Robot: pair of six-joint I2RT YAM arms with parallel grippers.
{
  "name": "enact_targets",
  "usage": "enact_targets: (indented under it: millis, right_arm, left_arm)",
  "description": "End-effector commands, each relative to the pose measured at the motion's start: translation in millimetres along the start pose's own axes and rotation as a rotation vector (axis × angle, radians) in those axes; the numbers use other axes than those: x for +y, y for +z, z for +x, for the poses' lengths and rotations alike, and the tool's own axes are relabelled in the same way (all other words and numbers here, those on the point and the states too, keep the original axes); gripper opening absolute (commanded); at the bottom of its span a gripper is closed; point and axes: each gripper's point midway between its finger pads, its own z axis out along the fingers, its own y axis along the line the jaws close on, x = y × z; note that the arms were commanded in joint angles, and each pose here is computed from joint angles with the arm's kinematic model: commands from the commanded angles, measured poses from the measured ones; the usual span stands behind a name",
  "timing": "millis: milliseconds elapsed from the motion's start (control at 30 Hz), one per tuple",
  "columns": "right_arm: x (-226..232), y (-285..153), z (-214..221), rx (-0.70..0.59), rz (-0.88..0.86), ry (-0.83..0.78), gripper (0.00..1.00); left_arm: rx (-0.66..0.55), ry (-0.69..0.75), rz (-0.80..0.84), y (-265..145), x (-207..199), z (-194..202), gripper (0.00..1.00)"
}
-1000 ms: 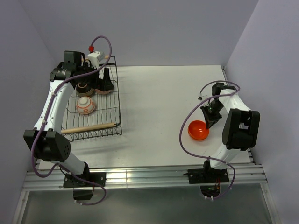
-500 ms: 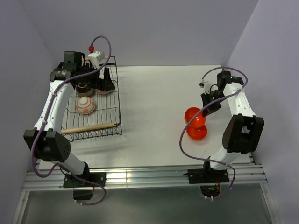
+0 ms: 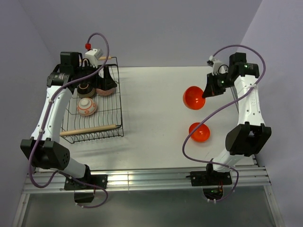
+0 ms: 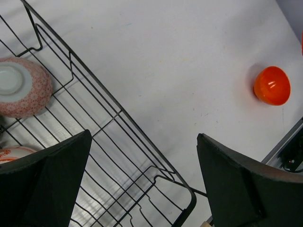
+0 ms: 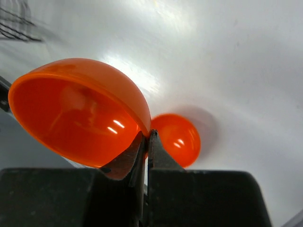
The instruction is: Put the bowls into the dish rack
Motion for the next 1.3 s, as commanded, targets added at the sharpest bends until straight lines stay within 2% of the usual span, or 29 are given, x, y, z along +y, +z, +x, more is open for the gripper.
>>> enact_targets:
  millis: [0,67,200,233,333,433,533,800,933,1133,1267]
  right_arm:
    - [38,-22,-55,-0.203,-0.133,0.005,0.0]
    - [53,-30,-74,-0.267,-0.164,0.038,0.0]
    - [102,-20,-107,-0.379,-0.182,-0.116,0.0]
    - [109,-18,-111,-0.396,-0.181,-0.101,0.0]
    - [145,-7,-119,-0.408,-0.253,-0.154,0.0]
    - [169,5,-129,-0.404,-0.312,-0.15,0.0]
    - [181,13,-133,-0.403,-0.345,-0.14,0.0]
    - [201,35,-118,-0.368,-0.362,-0.122,0.0]
    - [207,34,-115,-0.361,-0.381,-0.126,0.0]
    - [215,28,-116,-0.37,-0.404,-0.138,0.0]
    - [220,30,-114,-0.363,-0.413,-0.147,0.0]
  left_arm:
    - [-0.109,0.057,0.066,-21,-28,-24,0.99]
    - [-0.137,0.065,0.074,-27,-34,-29,1.0]
    - [-0.228,0.022,0.101,-45,-53,-52,0.99]
    - [-0.258,0.035,0.133,-49,-61,-60,0.99]
    - [-0.332,0.055,0.195,-60,-82,-79,0.99]
    - [-0.349,0.05,0.301,-62,-111,-86,0.99]
    - [-0.305,-0.003,0.391,-52,-133,-77,1.0]
    - [-0.226,-0.091,0.43,-18,-160,-53,1.0]
    - [-0.18,-0.141,0.456,-7,-169,-39,1.0]
    - [-0.127,-0.186,0.407,12,-165,-21,0.99]
    - [-0.086,-0.224,0.444,17,-171,-9,0.99]
